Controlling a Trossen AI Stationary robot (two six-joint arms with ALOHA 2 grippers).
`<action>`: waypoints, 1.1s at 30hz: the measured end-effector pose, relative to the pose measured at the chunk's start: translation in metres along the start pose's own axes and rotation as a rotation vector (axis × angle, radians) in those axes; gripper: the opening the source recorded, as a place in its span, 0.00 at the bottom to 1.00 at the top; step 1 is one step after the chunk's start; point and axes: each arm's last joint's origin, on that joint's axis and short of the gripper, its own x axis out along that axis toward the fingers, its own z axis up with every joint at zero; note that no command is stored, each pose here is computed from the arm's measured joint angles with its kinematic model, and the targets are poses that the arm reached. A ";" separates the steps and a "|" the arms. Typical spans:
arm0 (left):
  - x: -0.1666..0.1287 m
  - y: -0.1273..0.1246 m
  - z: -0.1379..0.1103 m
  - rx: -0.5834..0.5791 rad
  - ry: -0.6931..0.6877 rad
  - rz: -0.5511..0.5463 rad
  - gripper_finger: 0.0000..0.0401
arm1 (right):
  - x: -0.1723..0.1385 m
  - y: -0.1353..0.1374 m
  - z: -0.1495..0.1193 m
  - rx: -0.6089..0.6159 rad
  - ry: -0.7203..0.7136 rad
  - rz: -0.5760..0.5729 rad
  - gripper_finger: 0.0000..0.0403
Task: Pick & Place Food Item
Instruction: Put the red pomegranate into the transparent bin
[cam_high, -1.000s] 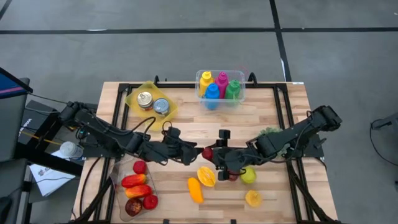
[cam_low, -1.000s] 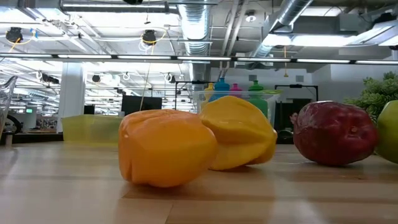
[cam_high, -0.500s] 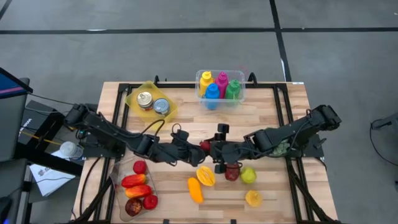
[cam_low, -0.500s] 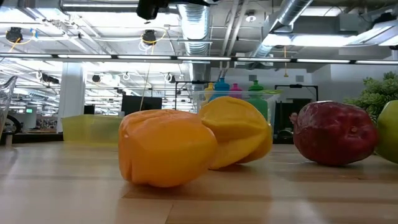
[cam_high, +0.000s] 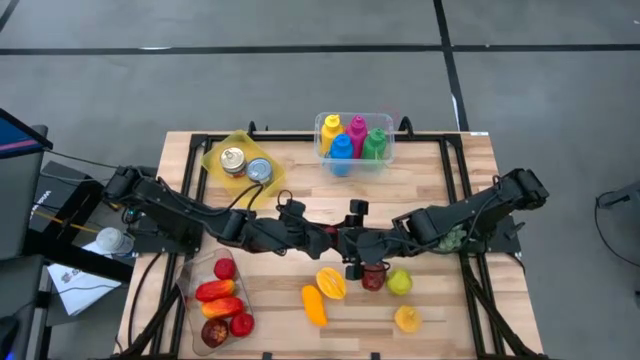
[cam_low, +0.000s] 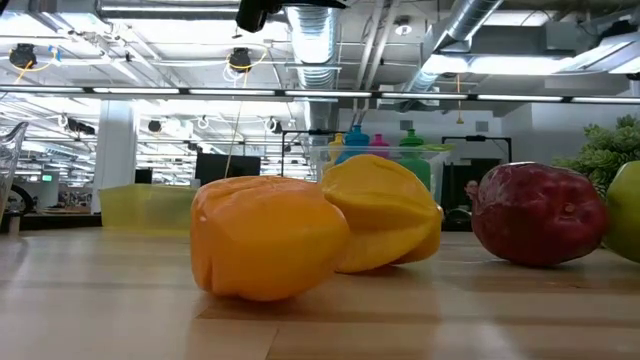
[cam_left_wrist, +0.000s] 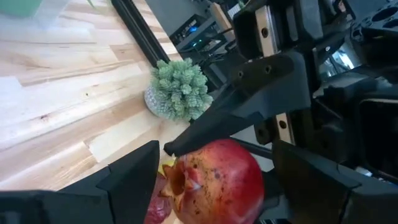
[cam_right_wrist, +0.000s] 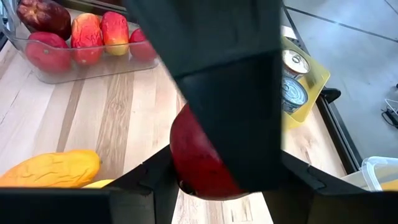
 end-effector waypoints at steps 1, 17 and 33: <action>0.000 0.000 0.000 0.001 0.004 0.000 0.74 | 0.000 0.000 0.000 0.000 0.000 0.000 0.46; 0.001 0.001 -0.001 0.004 0.064 -0.022 0.61 | 0.002 -0.004 0.000 0.007 0.003 -0.008 0.46; -0.009 -0.005 0.006 0.043 0.128 -0.078 0.53 | -0.027 -0.010 0.005 0.014 -0.039 0.045 0.69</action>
